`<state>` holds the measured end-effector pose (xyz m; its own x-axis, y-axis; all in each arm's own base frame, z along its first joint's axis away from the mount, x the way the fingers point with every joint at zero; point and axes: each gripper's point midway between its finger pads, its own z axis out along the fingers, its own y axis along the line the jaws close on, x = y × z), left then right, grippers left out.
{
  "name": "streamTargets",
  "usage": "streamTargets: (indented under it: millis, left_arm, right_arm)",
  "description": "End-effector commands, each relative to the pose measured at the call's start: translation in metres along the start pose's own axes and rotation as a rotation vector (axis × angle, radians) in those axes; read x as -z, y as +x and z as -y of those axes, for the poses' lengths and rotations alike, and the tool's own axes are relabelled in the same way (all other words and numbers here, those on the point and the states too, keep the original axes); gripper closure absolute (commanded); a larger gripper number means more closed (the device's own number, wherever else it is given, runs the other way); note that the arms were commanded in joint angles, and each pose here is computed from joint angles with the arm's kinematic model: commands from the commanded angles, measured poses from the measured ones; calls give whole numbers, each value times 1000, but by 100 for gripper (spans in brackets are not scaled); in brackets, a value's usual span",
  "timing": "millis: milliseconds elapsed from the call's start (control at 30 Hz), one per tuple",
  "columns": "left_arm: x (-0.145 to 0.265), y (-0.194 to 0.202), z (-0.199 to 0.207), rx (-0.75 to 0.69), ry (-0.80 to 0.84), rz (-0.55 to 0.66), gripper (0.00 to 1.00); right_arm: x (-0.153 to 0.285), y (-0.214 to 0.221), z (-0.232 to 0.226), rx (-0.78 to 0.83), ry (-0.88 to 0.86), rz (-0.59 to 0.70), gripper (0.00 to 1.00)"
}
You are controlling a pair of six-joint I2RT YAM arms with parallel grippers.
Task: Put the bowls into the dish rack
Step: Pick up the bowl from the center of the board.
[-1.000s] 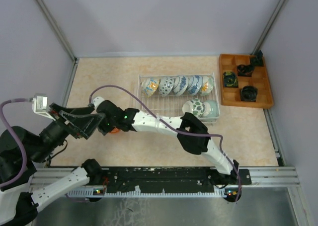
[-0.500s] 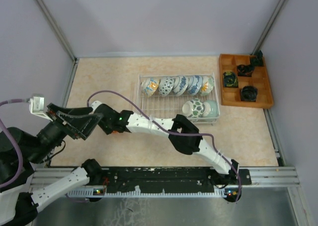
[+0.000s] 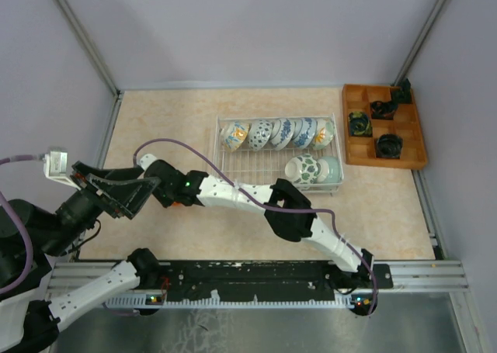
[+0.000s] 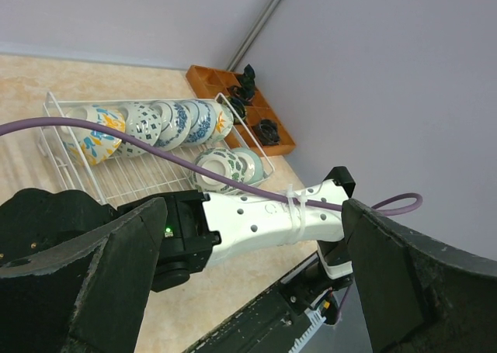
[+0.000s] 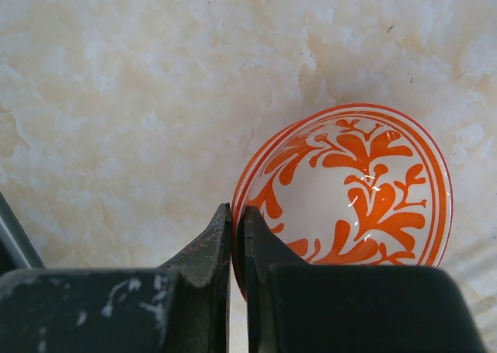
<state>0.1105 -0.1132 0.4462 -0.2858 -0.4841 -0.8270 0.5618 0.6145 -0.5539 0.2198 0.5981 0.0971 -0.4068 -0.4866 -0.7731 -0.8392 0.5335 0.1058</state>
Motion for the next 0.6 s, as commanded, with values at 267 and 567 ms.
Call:
streamTargets:
  millis: [267, 567]
  left_arm:
    - [2, -4, 2, -5, 8, 12, 0]
    - [4, -3, 1, 1, 8, 14, 0]
  right_arm:
    - [46, -45, -25, -5, -65, 125, 84]
    - [44, -41, -30, -5, -75, 117, 93]
